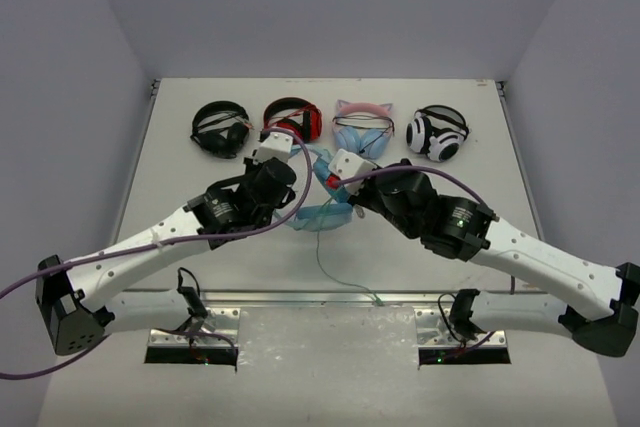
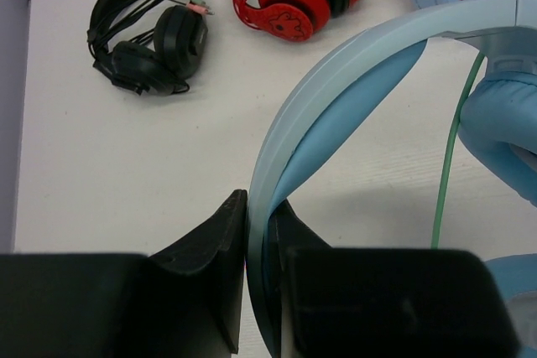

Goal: Wrap the headphones

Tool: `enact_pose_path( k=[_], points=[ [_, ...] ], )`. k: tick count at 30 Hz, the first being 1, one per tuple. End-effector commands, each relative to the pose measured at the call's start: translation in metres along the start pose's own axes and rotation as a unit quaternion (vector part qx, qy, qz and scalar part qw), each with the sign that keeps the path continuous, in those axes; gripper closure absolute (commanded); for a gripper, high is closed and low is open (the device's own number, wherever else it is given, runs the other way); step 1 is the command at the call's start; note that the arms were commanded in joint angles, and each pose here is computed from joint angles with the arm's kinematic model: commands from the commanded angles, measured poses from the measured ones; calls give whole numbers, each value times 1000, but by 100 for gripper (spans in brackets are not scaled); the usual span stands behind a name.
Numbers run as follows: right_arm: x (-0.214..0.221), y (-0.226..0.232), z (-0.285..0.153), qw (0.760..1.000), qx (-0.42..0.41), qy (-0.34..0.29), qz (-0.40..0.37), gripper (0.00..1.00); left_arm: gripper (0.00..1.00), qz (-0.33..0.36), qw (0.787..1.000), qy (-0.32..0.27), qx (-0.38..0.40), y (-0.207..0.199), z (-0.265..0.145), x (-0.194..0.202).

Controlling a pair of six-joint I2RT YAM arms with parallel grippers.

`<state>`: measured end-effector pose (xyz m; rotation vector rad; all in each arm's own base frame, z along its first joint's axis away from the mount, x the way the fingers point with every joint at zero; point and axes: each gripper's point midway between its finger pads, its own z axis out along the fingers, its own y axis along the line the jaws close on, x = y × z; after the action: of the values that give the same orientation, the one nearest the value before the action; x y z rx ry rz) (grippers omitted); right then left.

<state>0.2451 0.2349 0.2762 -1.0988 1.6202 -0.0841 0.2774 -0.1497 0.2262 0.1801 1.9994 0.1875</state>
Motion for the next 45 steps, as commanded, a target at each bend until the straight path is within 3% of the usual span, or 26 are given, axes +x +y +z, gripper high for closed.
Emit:
enact_pose_path(
  k=[1,7,9,13,22,28,33,38,42,45],
  points=[
    [-15,-35,-11,998,51,-41,-5,99,100,48,999,0,23,-2,-9,-11],
    [-23,-34,-23,999,8,-32,-26,99,100,113,991,12,-77,30,-3,-3],
    [-19,-23,-27,999,-27,-13,-16,99,100,98,986,-4,-138,47,-6,-12],
    [-22,-9,-36,996,-88,7,8,99,100,57,982,-33,-175,57,-12,-31],
    [8,-23,-24,995,-42,93,-13,99,100,90,975,-49,-199,60,-11,-48],
    [23,-59,-5,994,60,88,-29,99,100,110,992,-17,-59,18,-2,-31],
    [26,-68,9,992,63,102,-48,99,100,95,995,-7,-40,14,-6,-29],
    [4,-78,23,994,95,31,-41,99,100,69,992,14,106,-30,-19,-26],
    [-16,-84,26,994,95,-62,1,99,100,75,980,51,178,-54,-28,-13],
    [-18,-91,25,993,84,-83,18,99,100,78,971,63,219,-68,-33,-6]
  ],
)
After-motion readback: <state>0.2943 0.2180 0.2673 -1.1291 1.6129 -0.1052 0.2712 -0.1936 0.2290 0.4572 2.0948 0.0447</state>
